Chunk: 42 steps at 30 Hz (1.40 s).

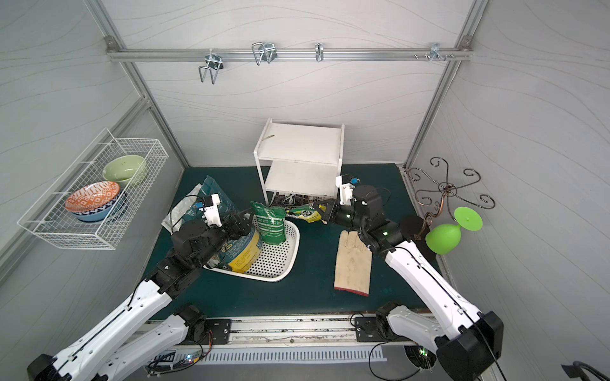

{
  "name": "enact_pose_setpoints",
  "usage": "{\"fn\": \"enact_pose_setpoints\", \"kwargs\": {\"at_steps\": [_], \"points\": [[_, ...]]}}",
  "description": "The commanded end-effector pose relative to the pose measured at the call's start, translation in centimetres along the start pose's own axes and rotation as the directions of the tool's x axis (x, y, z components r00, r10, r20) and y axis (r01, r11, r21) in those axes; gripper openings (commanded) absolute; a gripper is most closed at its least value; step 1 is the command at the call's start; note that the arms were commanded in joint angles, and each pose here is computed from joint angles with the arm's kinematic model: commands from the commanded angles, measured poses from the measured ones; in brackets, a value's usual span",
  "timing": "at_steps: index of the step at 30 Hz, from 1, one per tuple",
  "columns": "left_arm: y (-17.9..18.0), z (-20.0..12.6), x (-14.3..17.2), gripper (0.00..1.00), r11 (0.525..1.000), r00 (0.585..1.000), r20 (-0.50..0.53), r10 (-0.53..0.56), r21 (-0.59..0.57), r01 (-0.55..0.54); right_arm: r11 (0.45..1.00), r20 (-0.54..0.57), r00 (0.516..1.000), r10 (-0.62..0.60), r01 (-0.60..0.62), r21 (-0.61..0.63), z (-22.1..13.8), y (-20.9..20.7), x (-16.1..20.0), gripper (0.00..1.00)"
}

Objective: Take down the fertilizer bag from the shelf
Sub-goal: Pick up the fertilizer bag from the shelf, then place the fertilizer bag in the storage box.

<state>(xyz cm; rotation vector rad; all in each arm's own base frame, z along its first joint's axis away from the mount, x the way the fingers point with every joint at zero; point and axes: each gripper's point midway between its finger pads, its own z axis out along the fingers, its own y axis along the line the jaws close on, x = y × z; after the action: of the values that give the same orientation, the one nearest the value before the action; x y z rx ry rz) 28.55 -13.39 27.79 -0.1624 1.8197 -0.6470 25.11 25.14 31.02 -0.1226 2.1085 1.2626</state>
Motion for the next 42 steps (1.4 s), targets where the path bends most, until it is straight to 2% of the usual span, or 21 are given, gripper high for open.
{"fn": "enact_pose_setpoints", "kwargs": {"at_steps": [1,3,5,18,25,30,37,39,42], "points": [[1.7,-1.3,-3.5,0.99,0.991,0.991,0.131,-0.008,-0.131,0.025,0.997,0.011,0.999,-0.043,0.044,-0.057,-1.1,2.3,1.2,0.0],[3.4,-1.8,-3.9,0.99,0.975,0.986,0.165,-0.015,-0.217,0.051,0.997,-0.003,0.999,-0.037,0.037,-0.07,-0.8,2.7,2.4,0.0],[4.0,-2.3,-4.2,0.99,0.968,0.981,0.192,-0.009,-0.246,0.057,0.996,-0.025,0.999,-0.039,0.036,-0.082,-0.1,3.1,3.7,0.0],[3.4,-3.2,-6.1,0.99,0.968,0.974,0.224,0.041,-0.252,0.017,0.983,-0.211,0.973,-0.097,0.06,-0.175,5.4,6.1,9.6,0.0],[2.9,-3.3,-6.5,0.99,0.972,0.973,0.224,0.055,-0.237,-0.001,0.98,-0.307,0.947,-0.093,0.032,-0.197,8.8,6.3,11.8,0.0],[3.0,-3.6,-6.6,0.99,0.971,0.971,0.227,0.073,-0.24,-0.016,0.978,-0.397,0.914,-0.088,0.003,-0.209,11.2,6.0,13.5,0.0],[3.5,-4.0,-6.2,0.99,0.968,0.971,0.231,0.069,-0.249,-0.009,0.967,-0.561,0.824,-0.079,-0.073,-0.244,14.9,5.3,16.8,0.0],[3.6,-4.1,-6.2,0.99,0.968,0.971,0.23,0.067,-0.253,-0.007,0.972,-0.587,0.806,-0.071,-0.077,-0.223,15.9,4.4,17.2,0.0],[3.6,-4.3,-6.2,0.99,0.968,0.97,0.236,0.06,-0.25,0.001,0.981,-0.593,0.804,-0.036,-0.085,-0.175,17.2,2.4,16.6,0.0]]}}
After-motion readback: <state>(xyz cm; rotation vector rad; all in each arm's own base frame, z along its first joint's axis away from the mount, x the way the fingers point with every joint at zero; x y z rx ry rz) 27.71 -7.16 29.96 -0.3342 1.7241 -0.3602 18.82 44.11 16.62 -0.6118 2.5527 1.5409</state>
